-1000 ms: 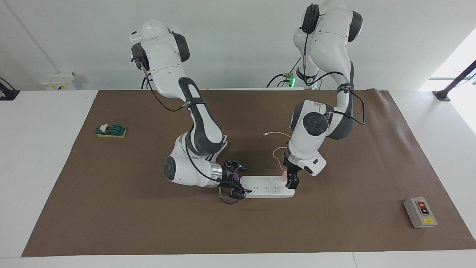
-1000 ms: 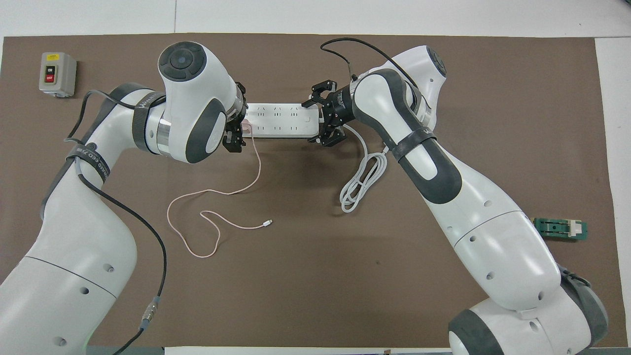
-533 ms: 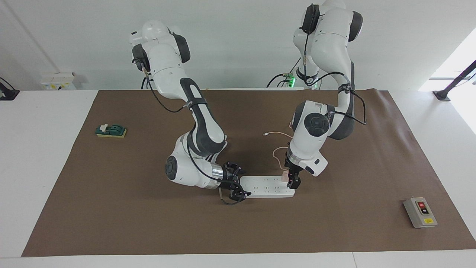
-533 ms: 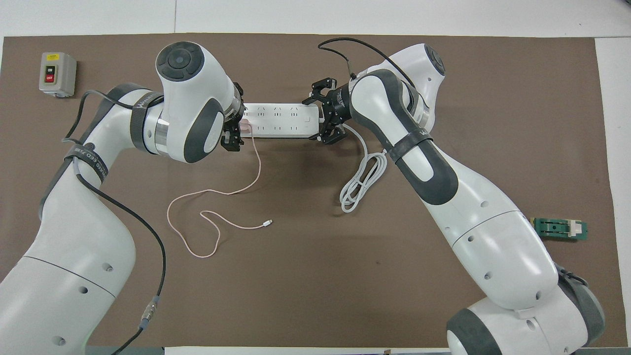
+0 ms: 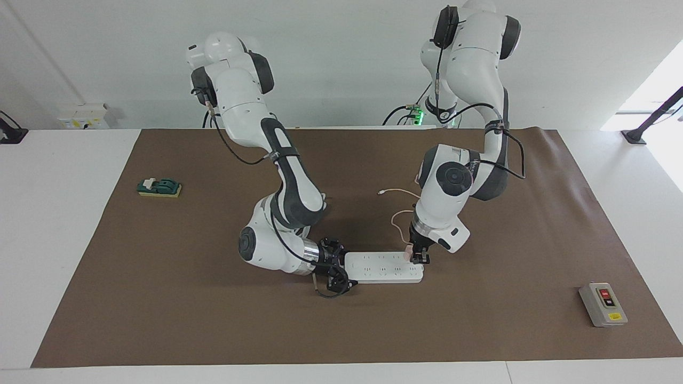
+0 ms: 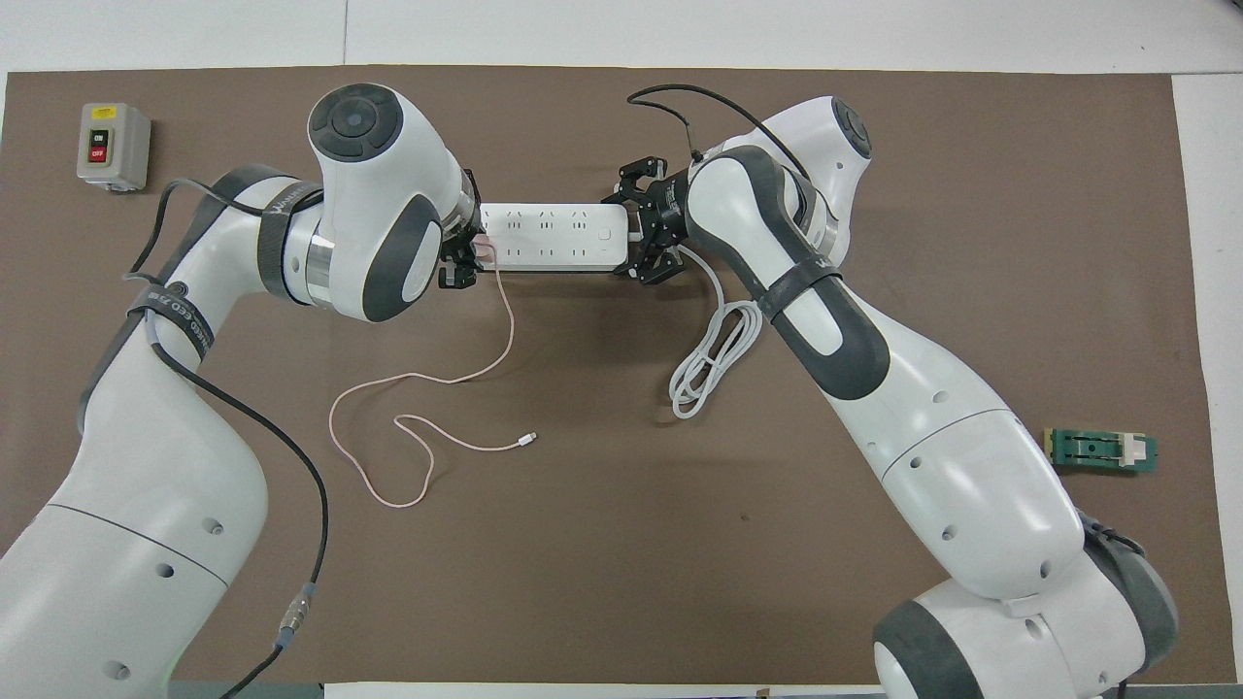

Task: Unplug charger and place it aside
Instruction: 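Grasp the pink charger with the left gripper while the right gripper holds the strip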

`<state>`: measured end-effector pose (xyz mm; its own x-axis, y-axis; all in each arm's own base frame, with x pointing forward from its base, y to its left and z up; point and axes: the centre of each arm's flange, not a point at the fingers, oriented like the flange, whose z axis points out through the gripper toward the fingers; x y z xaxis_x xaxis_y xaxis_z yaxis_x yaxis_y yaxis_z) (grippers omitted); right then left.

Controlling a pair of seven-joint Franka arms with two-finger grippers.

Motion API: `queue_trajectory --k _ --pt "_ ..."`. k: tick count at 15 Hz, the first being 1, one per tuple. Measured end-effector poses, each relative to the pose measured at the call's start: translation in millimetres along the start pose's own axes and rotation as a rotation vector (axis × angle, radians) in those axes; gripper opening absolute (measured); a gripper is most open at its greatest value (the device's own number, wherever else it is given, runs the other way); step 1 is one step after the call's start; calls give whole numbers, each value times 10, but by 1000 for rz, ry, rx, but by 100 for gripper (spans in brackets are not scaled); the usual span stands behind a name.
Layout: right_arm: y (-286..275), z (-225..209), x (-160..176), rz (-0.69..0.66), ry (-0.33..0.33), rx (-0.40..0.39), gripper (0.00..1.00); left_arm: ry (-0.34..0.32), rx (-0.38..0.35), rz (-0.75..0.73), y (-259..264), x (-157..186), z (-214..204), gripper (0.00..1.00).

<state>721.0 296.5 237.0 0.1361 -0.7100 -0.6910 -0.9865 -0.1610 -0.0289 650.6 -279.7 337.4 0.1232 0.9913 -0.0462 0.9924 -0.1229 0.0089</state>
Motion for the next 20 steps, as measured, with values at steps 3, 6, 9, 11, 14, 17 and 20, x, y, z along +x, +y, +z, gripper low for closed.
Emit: queue_trajectory --k 3,6,9,11,14,17,20 --pt "-1 -1 -1 -1 1 0 95 0 -5 1 2 0 -2 31" --pt "-1 -1 -1 -1 2 0 95 0 -5 2 2 0 -2 31" --pt "-1 -1 -1 -1 2 0 95 0 -6 17 1 0 -2 31" --pt "-1 -1 -1 -1 2 0 95 0 -6 21 1 0 -5 31" --pt "-1 0 0 -1 2 0 95 0 -6 23 0 -1 -15 31" --pt "-1 1 1 -1 2 0 95 0 -5 26 0 -3 -28 31" --pt "-1 0 -1 -2 2 0 95 1 -6 29 -15 2 -228 31"
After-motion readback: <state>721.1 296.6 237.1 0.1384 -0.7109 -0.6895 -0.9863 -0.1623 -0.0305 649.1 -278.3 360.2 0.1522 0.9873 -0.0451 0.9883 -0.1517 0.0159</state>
